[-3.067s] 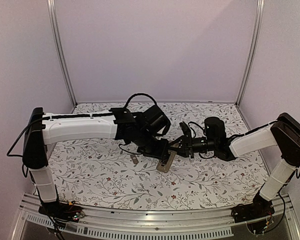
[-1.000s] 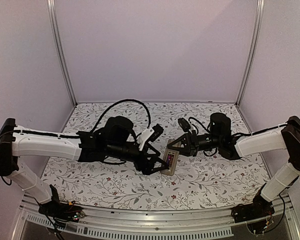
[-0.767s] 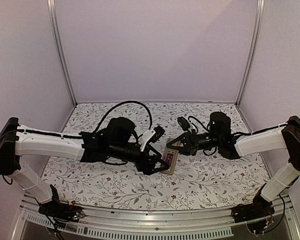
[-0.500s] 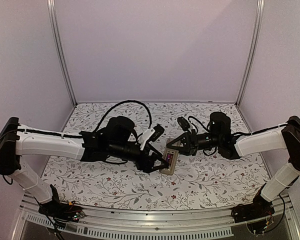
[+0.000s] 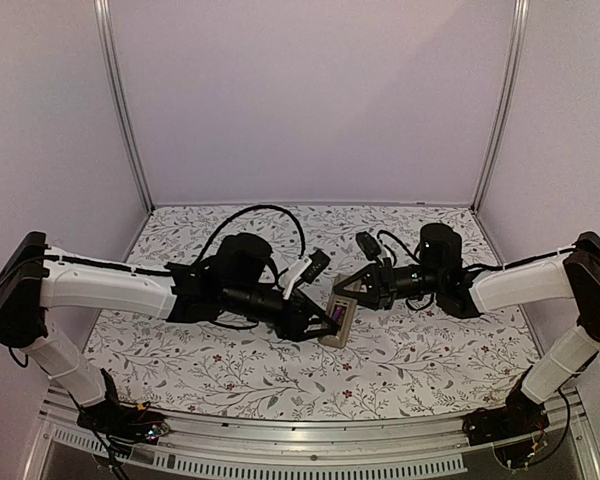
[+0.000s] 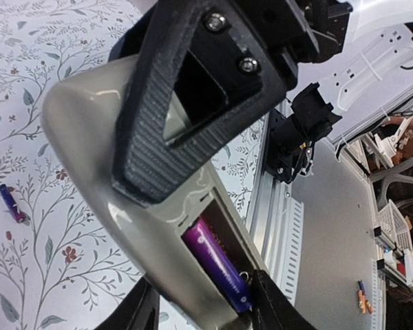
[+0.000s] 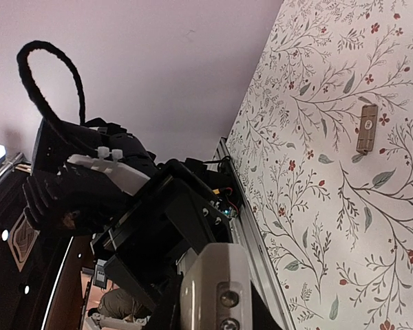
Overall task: Load the batteries into the remote control
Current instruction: Load the battery into the battery compartment.
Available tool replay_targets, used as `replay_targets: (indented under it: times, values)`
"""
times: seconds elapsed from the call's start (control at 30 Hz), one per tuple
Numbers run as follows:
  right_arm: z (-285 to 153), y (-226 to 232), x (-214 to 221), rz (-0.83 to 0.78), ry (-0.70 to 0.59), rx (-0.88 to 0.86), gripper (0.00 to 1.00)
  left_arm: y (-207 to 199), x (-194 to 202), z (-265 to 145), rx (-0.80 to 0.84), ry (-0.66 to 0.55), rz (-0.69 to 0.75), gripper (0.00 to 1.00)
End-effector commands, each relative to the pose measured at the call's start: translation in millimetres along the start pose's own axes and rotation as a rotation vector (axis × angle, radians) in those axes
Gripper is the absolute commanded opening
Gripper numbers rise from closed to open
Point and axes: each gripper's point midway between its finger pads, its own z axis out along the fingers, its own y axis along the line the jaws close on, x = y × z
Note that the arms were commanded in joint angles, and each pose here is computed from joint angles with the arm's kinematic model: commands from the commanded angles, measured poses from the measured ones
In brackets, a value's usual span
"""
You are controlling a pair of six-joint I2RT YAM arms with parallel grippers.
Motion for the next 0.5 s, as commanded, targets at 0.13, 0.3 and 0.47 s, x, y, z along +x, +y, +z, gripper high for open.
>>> replay_targets:
  times: [0.13, 0.3, 0.47]
  values:
    - [-2.0, 42.3, -7.3, -0.103, -0.011, -0.076, 0.00, 28.3, -3.4, 6.4, -0.053, -0.007, -0.125, 0.41]
    - [-5.3, 49.0, -10.6, -0.122, -0.035, -0.069, 0.00, 37.3, -2.9, 7.9, -0.071, -0.010, -0.213, 0.36]
    - [-8.7, 49.3, -13.3, -0.145, -0.060, -0.036, 0.00, 49.3, 1.2, 6.9, -0.136, 0.002, -0.301, 0.29]
